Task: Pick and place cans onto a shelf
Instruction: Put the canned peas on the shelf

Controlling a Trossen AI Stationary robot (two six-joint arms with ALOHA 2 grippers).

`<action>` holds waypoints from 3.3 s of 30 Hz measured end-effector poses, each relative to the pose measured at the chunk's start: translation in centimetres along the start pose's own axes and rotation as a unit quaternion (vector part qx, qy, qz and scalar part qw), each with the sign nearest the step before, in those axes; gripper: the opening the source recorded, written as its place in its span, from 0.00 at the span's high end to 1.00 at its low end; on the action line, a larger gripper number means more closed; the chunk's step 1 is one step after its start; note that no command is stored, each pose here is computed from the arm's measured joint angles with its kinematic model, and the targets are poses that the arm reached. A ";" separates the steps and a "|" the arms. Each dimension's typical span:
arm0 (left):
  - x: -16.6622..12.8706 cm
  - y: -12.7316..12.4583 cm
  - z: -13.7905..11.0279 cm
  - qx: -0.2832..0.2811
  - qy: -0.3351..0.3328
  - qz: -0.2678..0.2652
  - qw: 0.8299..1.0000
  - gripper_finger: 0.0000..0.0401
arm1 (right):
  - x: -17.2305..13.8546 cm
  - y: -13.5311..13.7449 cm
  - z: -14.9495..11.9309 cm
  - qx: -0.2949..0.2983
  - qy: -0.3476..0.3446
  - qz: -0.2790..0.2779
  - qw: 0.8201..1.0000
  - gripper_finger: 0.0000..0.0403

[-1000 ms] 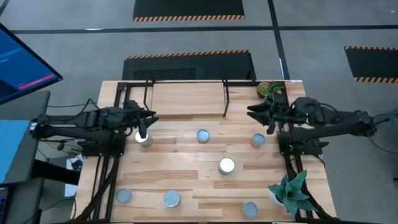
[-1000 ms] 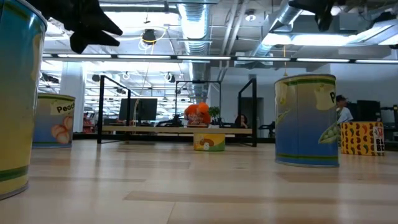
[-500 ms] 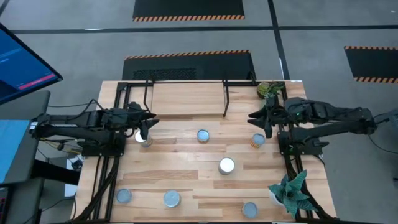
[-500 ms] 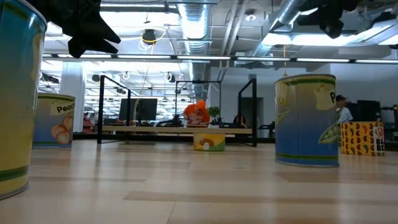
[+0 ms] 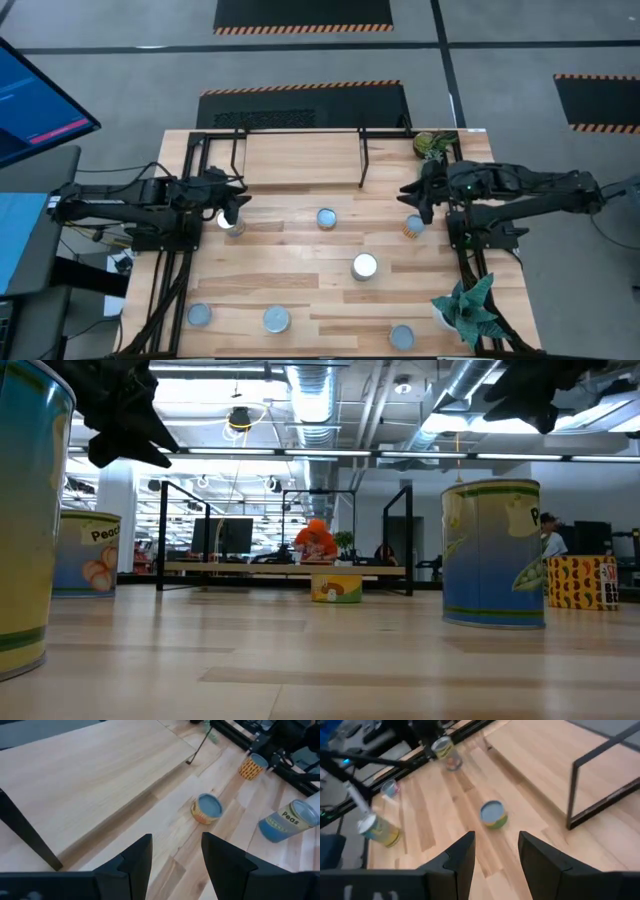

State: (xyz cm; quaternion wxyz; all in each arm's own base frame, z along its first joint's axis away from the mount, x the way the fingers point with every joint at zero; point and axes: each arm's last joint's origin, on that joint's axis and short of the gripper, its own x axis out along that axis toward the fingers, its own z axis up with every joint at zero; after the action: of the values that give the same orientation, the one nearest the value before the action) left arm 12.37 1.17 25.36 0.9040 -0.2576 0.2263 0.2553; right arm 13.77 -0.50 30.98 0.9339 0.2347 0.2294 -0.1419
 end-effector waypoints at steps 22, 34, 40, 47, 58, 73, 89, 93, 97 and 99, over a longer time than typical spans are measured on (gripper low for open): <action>0.0 0.1 -0.1 0.001 0.002 0.007 1.000 0.59 | 5.3 -0.1 -1.7 -0.045 0.157 -0.077 0.984 0.66; 0.0 0.1 -0.1 0.002 0.005 0.009 1.000 0.59 | 7.5 3.0 1.9 -0.147 0.162 -0.047 0.975 0.73; 0.0 0.3 -0.4 0.008 0.017 0.018 1.000 0.59 | 9.3 3.9 1.9 -0.143 0.205 0.006 0.968 0.69; 0.0 0.4 -0.5 0.026 0.025 0.023 0.999 0.59 | 11.7 4.2 0.9 -0.126 0.258 0.046 0.957 0.55; 0.0 0.4 -0.5 0.036 0.026 0.024 0.999 0.59 | 13.6 4.7 -0.7 -0.114 0.316 0.072 0.939 0.43; 0.0 0.5 -0.6 0.039 0.032 0.028 0.998 0.59 | 17.1 6.9 -5.1 -0.095 0.405 0.085 0.905 0.46; 0.0 0.5 -0.6 0.057 0.032 0.028 0.997 0.59 | 18.3 7.0 -4.9 0.026 0.385 0.047 0.921 0.77; 0.0 0.5 -0.6 0.056 0.032 0.028 0.998 0.59 | 18.3 6.8 -3.7 0.035 0.368 0.042 0.928 0.94; 0.0 0.5 -0.6 0.056 0.032 0.028 0.998 0.59 | 18.5 6.4 -2.3 0.043 0.350 0.045 0.935 0.98; 0.0 0.5 -0.6 0.056 0.032 0.027 0.998 0.59 | 18.6 6.2 -1.7 0.043 0.343 0.047 0.937 0.99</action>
State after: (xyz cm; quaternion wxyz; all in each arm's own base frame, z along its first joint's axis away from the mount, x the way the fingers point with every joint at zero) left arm 11.85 1.18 24.71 0.9021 -0.2080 0.2760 0.2584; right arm 31.38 2.72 22.76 0.7933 0.3196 0.5179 -0.0184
